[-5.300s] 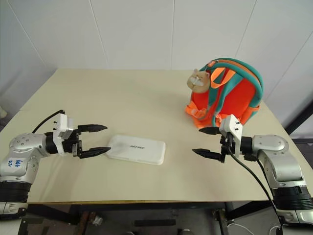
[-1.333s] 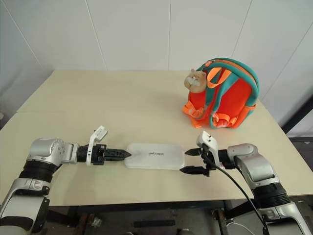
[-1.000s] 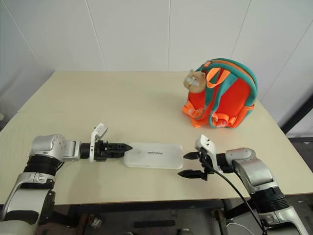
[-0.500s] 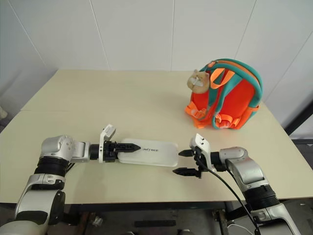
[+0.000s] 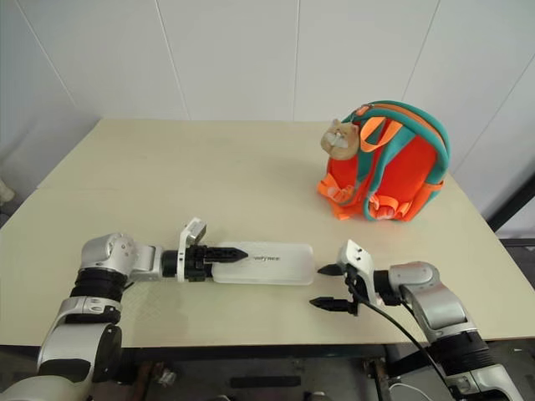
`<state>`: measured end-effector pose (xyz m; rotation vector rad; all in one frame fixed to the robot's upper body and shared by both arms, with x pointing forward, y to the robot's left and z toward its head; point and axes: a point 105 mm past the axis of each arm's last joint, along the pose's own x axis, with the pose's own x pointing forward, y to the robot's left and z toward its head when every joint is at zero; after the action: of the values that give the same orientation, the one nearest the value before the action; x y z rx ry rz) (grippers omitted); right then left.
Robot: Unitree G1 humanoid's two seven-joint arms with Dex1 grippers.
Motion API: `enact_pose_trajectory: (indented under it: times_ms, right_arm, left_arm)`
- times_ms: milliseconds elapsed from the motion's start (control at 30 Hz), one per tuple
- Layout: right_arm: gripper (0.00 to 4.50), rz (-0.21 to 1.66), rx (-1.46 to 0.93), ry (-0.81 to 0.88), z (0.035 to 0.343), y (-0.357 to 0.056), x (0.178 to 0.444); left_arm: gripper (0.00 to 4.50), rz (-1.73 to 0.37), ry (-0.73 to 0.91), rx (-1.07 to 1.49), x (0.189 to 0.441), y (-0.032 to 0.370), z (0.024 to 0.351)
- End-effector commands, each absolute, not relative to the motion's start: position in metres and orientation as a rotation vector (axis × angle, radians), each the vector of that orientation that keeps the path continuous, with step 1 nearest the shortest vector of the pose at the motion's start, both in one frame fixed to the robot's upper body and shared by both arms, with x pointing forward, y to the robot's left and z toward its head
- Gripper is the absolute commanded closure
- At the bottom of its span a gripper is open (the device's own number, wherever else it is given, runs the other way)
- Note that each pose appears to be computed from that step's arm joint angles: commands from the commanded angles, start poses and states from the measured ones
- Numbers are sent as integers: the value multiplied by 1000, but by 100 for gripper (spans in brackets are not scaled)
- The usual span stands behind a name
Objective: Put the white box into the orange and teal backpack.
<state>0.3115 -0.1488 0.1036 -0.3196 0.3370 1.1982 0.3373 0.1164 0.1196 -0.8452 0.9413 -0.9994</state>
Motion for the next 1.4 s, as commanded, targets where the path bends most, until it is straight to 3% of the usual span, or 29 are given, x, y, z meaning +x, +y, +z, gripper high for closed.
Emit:
enact_pose_trajectory:
  times_ms: [33, 167, 233, 433, 633, 867, 1100, 1400]
  right_arm:
    - [0, 1179, -329, 325, 107, -153, 310]
    - [0, 1175, -317, 312, 109, -151, 308]
    - [0, 1165, -307, 297, 112, -151, 307]
    - [0, 1028, -280, 292, 129, -175, 308]
    - [0, 782, -253, 155, 177, -219, 328]
    - [0, 577, -262, 4, 224, -247, 374]
    - [0, 448, -222, -62, 247, -242, 435]
    - [0, 571, -152, -129, 266, -182, 462]
  left_arm:
    - [177, -1013, 943, -872, 334, 113, 122]
    - [297, -1023, 949, -884, 330, 110, 120]
    - [322, -1023, 936, -886, 329, 109, 119]
    - [322, -1054, 739, -859, 338, 115, 139]
    - [322, -978, 623, -826, 349, 145, 150]
    - [322, -939, 558, -796, 353, 155, 152]
    - [322, -972, 519, -770, 340, 155, 155]
    - [322, -913, 410, -790, 328, 177, 166]
